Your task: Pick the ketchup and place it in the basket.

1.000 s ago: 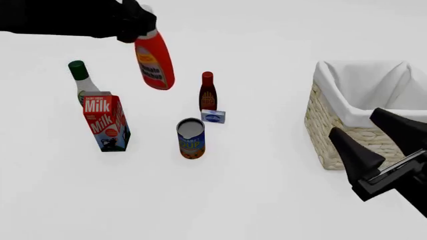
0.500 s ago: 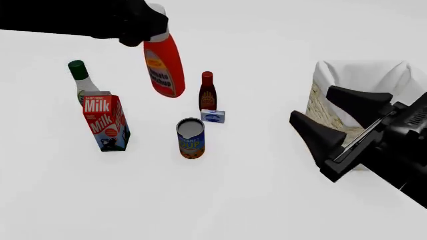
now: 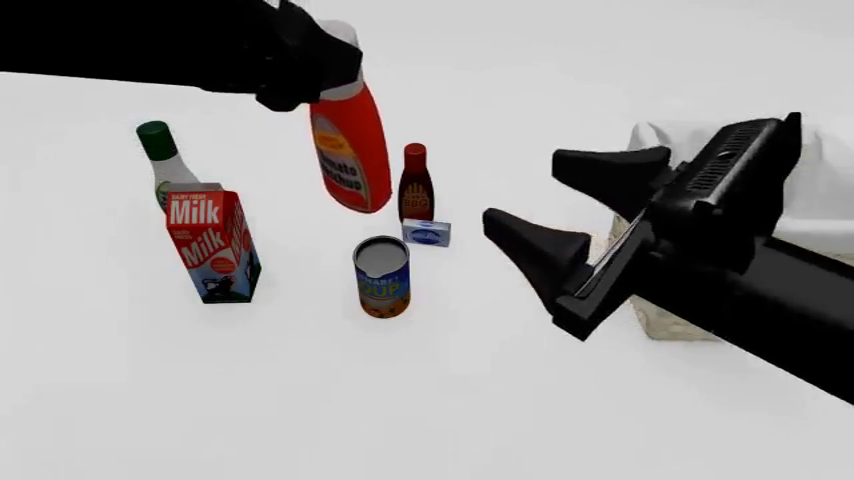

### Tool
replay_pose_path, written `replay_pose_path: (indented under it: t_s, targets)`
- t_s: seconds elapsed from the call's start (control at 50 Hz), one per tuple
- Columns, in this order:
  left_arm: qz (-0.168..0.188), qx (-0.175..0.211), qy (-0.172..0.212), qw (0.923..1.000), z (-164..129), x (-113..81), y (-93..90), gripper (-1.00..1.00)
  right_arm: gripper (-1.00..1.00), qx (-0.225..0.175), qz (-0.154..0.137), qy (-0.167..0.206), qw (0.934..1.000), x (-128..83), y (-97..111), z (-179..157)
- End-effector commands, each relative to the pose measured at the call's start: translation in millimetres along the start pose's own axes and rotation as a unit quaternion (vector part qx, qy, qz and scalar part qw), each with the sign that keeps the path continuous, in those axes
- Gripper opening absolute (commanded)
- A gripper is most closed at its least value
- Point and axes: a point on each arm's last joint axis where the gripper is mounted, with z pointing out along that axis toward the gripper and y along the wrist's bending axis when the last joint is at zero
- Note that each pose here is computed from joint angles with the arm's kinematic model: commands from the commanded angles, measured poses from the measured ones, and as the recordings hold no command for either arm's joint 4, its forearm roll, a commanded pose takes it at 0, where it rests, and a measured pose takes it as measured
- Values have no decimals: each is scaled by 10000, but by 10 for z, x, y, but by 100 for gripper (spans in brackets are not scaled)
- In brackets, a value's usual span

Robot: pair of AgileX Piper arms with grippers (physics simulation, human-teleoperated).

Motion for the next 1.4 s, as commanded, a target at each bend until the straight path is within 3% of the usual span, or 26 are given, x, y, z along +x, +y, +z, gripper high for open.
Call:
replay_pose_path:
  t_s: [0.02, 0.36, 1.4]
  targets:
    - [132, 137, -26, 9998, -14, -11, -78, -100, 100, -339, -111, 161, 9992, -108, 124, 213]
    - [141, 201, -13, 9997, -10, 22, -116, -100, 100, -526, -487, -34, 9974, -340, 206, 394]
    - [188, 258, -20, 9995, -93, -39, -138, -100, 100, -484, -389, -275, 9977, -261, 271, 899]
